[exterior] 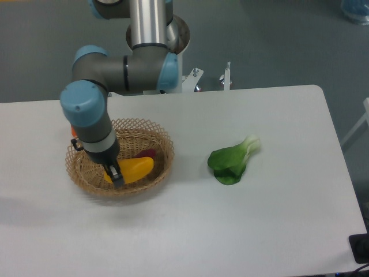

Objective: Place the mango in the basket

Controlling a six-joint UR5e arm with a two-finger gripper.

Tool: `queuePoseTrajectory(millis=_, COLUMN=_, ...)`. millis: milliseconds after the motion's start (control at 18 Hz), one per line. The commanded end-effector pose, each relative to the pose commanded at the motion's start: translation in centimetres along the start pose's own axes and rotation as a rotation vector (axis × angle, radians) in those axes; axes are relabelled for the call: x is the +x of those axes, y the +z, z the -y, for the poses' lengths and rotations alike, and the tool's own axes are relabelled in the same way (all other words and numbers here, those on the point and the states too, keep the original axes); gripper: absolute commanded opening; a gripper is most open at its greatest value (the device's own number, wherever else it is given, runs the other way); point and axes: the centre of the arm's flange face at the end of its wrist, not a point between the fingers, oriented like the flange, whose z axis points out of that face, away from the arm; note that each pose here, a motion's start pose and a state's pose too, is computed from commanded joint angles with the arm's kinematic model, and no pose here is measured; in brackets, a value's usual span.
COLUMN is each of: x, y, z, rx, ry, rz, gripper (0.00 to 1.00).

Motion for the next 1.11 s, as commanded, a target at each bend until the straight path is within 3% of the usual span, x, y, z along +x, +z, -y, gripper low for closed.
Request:
queuePoseTrajectory(millis=333, x=1.8, y=1.5, z=1.4, rx=-0.015, ry=0.035, rz=-0.030, gripper=0.61)
queuePoseTrajectory(millis=444, x=2.2, y=1.4, z=1.9, rx=-0.014, ry=0.047, rz=-0.029, gripper=0.74)
queuePoseTrajectory(millis=500, x=2.3, y=1.3, z=2.1, rx=-0.010, ry=0.047, rz=-0.025, gripper=0.92)
queuePoseTrajectory(millis=556, x=2.7, y=1.3, z=2.5, rx=-0.012, ry=0.052, rz=-0.027, gripper=1.00)
queuePoseTrajectory(millis=722, x=3.9, y=1.6, z=3.4, rx=-0.008, ry=-0.012, rz=-0.038, gripper=1.00)
queuePoseTrajectory(millis=944, x=3.1, y=0.4, z=3.4, rx=0.025, ry=-0.098, rz=0.029, gripper=1.00)
queuePoseTrajectory(millis=1000, x=2.5, y=-0.2, z=2.9, rx=0.027, ry=-0.114, rz=0.040, gripper=1.00)
queuePoseTrajectory(millis=1111, x=-0.6, y=-2.1, z=-1.3, rx=0.018, ry=-0.195, rz=0.081, gripper=1.00)
